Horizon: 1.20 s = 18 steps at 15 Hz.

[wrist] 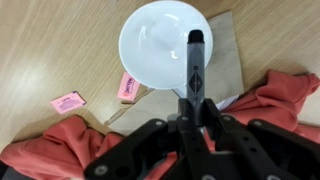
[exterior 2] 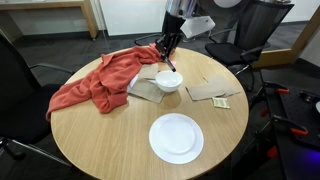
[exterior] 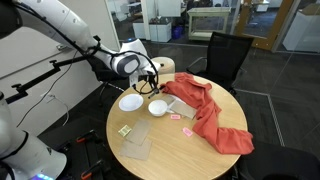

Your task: Pick up the marker from the bowl and put it on the table

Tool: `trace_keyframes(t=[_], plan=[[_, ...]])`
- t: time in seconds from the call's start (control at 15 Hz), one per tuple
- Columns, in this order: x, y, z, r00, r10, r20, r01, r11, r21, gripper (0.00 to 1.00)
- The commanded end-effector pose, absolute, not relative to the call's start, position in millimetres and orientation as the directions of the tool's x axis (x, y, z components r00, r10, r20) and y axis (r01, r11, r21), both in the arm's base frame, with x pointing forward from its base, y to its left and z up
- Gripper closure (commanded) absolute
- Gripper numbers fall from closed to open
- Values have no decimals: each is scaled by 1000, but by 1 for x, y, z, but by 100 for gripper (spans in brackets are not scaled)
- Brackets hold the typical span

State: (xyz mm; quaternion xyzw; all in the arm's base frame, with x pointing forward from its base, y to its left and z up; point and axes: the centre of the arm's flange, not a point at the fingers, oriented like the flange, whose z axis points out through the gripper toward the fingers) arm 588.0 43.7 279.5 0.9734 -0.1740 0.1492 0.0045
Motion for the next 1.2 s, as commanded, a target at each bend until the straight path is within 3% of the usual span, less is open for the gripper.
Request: trace_keyframes(t=[0.0,0.53,1.13], plan=[[552,59,306,937,-249,244,-243,-968,-56,95],[504,98,306,991,-123,45,-120,-991,-60,95],[486,113,239,994,-83,-69,-81,-996,26,95]])
